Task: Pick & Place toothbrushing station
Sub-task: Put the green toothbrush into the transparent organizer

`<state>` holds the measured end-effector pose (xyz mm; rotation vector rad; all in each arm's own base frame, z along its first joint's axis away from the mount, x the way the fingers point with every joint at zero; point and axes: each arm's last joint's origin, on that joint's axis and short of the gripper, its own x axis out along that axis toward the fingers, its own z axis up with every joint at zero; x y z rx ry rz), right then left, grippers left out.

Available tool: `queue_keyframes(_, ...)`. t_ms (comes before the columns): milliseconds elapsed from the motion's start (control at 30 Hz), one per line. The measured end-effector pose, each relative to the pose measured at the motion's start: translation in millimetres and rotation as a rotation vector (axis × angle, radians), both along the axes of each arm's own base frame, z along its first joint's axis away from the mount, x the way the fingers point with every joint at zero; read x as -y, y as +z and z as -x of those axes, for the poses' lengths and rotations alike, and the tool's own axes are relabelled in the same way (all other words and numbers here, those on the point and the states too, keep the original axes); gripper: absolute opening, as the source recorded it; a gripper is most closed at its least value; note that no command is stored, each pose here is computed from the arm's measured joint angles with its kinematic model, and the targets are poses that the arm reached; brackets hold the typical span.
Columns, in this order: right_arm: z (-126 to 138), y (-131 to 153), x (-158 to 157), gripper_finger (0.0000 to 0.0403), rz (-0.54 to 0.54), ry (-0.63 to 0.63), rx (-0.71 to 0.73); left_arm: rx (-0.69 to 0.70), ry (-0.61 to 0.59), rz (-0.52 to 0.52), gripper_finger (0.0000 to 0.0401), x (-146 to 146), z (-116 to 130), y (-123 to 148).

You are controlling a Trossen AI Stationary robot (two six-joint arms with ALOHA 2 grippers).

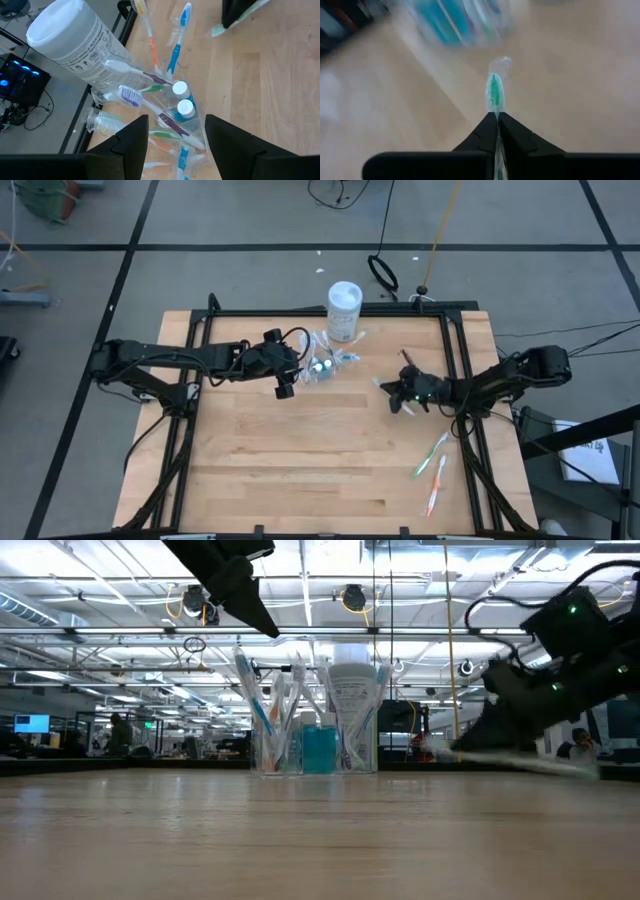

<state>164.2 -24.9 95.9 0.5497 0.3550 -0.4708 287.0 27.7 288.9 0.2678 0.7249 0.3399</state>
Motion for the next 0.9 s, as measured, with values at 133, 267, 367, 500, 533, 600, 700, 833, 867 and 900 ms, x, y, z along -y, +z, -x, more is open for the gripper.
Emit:
queue_keyframes(133,-14,20,2,0.0003,0.082,0.025,0.150,0.000,0.000,-0.001,0.0202,0,0,0)
queue_keyframes(267,-43,51,2,0.0001,0.189,0.073,0.258,0.001,0.000,-0.001,0.0202,0,0,0)
queue_keyframes(367,-69,80,-1,0.0001,0.332,0.130,0.284,0.001,0.000,-0.001,0.0202,0,0,0)
queue_keyframes(500,-97,120,-4,0.0000,0.514,0.181,0.294,0.002,0.002,0.002,0.0202,0,0,0)
queue_keyframes(533,-102,129,-4,0.0000,0.551,0.181,0.304,0.002,0.002,0.002,0.0202,0,0,0)
queue_keyframes(600,-110,146,-2,0.0000,0.614,0.152,0.331,0.002,0.003,0.002,0.0202,0,0,0)
queue_keyframes(700,-120,155,1,0.0000,0.655,0.088,0.328,0.014,0.002,0.002,0.0202,0,-1,1)
queue_keyframes(833,-136,147,3,0.0000,0.647,0.162,0.315,0.107,-0.081,0.070,0.0202,3,-7,6)
queue_keyframes(867,-139,143,3,0.0000,0.641,0.189,0.305,0.134,-0.121,0.101,0.0202,4,-10,8)
queue_keyframes(900,-141,139,3,0.0000,0.632,0.209,0.296,0.152,-0.162,0.122,0.0202,5,-11,8)
